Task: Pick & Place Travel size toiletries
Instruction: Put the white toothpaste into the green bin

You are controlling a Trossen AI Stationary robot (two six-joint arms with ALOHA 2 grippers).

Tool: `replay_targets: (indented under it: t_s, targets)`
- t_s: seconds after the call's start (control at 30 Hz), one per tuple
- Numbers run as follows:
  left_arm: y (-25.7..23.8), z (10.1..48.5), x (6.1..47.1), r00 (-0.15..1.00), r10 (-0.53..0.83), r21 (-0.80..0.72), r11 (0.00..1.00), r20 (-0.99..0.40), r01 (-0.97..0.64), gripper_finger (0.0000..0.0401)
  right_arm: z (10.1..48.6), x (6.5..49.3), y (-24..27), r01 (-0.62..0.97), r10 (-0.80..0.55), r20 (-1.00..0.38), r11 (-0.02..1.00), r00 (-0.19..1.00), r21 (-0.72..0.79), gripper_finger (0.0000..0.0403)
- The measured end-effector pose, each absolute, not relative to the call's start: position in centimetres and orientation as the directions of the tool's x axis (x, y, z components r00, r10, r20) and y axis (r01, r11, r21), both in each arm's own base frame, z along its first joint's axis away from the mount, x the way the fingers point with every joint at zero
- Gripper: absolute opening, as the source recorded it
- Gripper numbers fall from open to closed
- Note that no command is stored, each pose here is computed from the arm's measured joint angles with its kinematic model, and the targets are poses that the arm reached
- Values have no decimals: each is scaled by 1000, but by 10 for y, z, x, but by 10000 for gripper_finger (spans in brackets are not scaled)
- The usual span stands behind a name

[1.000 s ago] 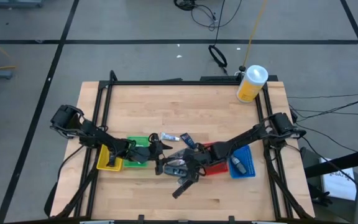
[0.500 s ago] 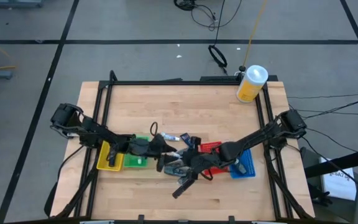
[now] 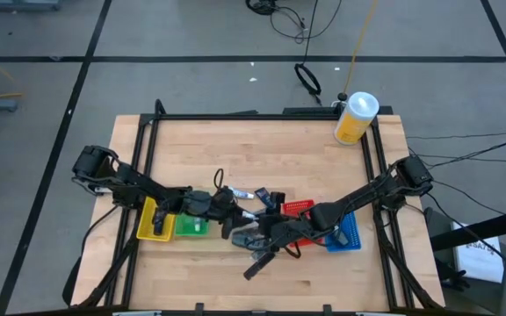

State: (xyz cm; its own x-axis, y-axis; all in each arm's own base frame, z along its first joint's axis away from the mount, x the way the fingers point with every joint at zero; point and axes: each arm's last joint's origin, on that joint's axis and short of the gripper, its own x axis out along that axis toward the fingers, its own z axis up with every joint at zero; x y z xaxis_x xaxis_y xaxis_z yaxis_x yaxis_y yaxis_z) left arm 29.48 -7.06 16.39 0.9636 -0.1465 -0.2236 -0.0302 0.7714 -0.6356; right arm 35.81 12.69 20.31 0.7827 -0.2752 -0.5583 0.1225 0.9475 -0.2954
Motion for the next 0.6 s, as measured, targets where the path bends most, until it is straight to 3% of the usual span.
replay_targets:
  t_s: [0.23, 0.43, 0.6]
  targets:
    - [-70, 164, 295, 961, -161, -610, 793, -227, -11, 26, 202, 357, 127, 97, -273, -570, 943, 775, -319, 55]
    - [-69, 182, 286, 945, -230, -576, 815, -232, 57, 11, 224, 339, 123, 86, -235, -621, 962, 748, -260, 166]
    - [-72, 210, 261, 883, -201, -476, 879, -425, -29, 8, 234, 321, 122, 82, -173, -684, 983, 709, -163, 243]
